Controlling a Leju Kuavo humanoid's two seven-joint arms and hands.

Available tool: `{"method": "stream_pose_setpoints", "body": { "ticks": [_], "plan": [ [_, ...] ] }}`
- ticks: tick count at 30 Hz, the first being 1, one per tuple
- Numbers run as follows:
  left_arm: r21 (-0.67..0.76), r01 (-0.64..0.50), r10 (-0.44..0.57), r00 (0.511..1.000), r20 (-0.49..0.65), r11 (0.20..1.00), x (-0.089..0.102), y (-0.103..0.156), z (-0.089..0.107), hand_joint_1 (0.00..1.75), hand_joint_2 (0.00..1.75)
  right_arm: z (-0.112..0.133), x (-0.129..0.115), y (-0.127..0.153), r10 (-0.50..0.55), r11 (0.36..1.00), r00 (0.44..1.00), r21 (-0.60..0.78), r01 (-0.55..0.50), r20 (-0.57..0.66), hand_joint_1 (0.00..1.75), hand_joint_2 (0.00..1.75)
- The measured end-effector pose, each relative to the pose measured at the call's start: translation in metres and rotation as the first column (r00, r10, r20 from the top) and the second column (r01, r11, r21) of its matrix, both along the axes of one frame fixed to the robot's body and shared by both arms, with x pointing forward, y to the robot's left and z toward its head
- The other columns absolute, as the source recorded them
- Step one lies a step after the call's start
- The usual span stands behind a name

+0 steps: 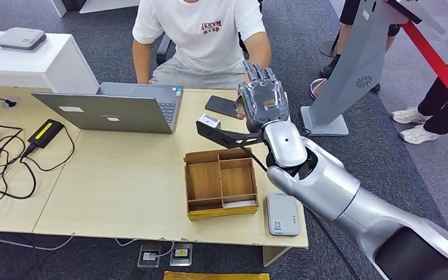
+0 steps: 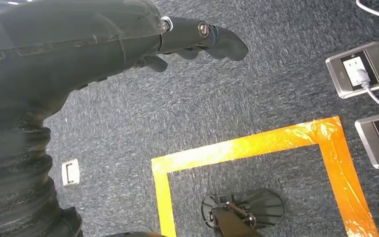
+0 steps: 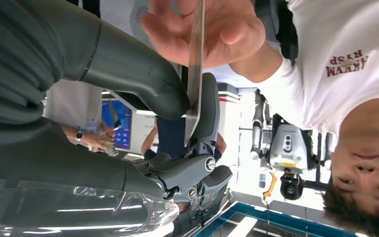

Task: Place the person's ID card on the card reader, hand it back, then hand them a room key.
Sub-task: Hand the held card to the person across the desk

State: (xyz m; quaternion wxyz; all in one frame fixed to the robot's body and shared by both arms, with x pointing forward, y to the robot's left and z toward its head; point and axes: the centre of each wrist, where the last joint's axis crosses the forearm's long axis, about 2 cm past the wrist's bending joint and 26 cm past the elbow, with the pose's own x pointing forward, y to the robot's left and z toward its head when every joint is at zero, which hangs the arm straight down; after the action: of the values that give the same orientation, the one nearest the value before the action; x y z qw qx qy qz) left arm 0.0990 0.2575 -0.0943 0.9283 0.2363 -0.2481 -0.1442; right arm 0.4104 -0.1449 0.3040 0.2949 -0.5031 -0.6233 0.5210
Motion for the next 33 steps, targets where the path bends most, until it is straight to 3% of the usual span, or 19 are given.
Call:
{"method": "stream_pose_setpoints", "body": {
  "ticks": [8,9,12,13,29,33],
  "plan": [
    [-0.002,0.000,0.000,1.000,0.002,1.000,-0.002,0.000,0.000,0.00,1.75,-0.009,0.014,0.001,-0.076,0.997,0.997,-0.020,0.076,-0.011,1.75,1.75],
    [-0.001,0.002,-0.002,1.000,0.002,1.000,-0.002,0.000,0.000,0.00,1.75,-0.010,0.016,0.000,-0.088,0.996,0.996,-0.022,0.088,-0.010,1.40,1.75],
    [-0.001,0.008,-0.008,1.000,0.002,1.000,-0.002,-0.001,-0.001,0.00,1.75,-0.013,0.019,-0.001,-0.113,0.993,0.994,-0.029,0.113,-0.006,0.09,1.75],
    [0.000,0.009,-0.009,1.000,0.002,1.000,-0.003,-0.001,-0.001,0.00,1.75,-0.015,0.020,-0.002,-0.119,0.992,0.993,-0.032,0.119,-0.005,0.00,1.75],
    [0.003,0.020,-0.020,1.000,0.001,1.000,-0.005,0.000,-0.001,0.00,1.75,-0.034,0.029,-0.014,-0.182,0.978,0.983,-0.098,0.182,0.015,0.00,1.75],
    [0.002,0.022,-0.022,1.000,0.003,1.000,-0.006,0.000,-0.001,0.00,1.75,-0.035,0.029,-0.016,-0.167,0.986,0.986,-0.017,0.167,0.031,0.00,1.75]
  ]
}}
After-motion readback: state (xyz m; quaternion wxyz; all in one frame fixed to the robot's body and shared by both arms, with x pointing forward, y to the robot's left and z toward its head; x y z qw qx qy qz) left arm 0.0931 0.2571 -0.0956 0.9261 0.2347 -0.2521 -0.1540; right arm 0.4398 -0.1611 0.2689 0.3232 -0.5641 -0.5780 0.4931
